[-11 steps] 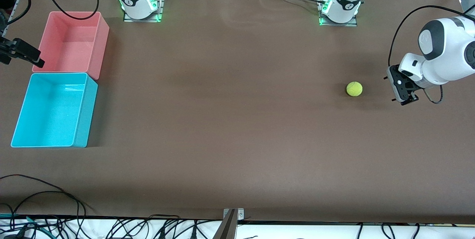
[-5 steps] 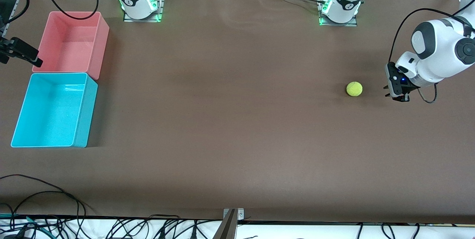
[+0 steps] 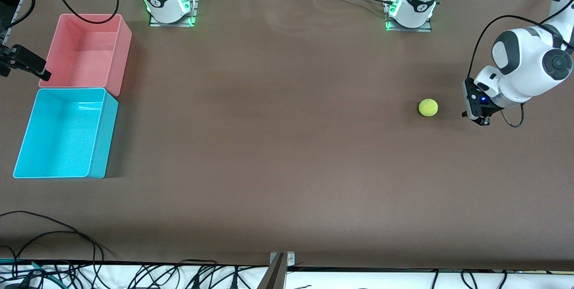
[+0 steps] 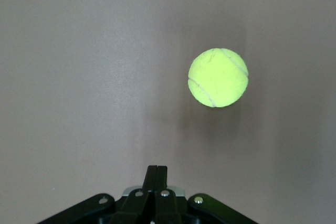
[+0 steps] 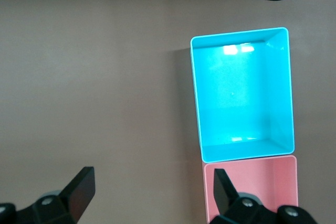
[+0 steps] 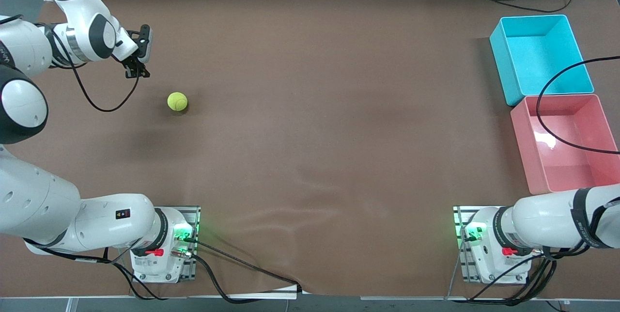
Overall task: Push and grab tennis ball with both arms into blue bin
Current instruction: 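Move the left gripper against the tennis ball's side, then push the tennis ball with the left gripper toward the cyan bin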
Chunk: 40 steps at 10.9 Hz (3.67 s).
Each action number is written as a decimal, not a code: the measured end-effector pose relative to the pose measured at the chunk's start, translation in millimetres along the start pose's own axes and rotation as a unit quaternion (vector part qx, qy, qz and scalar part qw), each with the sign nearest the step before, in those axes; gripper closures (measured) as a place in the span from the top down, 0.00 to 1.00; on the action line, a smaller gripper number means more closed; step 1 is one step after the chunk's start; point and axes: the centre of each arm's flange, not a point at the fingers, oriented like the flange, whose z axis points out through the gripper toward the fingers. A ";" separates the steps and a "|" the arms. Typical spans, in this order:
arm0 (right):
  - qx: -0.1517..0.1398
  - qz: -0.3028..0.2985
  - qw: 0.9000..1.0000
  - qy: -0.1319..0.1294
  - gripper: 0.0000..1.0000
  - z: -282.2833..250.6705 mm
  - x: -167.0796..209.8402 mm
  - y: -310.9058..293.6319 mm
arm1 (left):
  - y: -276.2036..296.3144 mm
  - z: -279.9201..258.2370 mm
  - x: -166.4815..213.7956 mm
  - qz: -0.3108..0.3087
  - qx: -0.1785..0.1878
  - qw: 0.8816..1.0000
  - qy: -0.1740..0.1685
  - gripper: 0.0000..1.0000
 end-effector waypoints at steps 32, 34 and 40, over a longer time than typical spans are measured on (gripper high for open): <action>0.000 0.008 1.000 0.000 1.00 -1.2 -0.1 9.4 | 51.2 84.0 164.7 -0.120 -0.008 0.992 0.034 0.01; 0.000 0.008 1.000 0.000 1.00 -1.2 -0.1 9.3 | 51.1 83.6 164.6 -0.120 -0.008 0.992 0.034 0.01; -0.006 0.006 0.992 -0.124 1.00 72.2 5.6 4.9 | 41.3 58.0 106.5 -0.167 0.003 0.986 0.017 0.13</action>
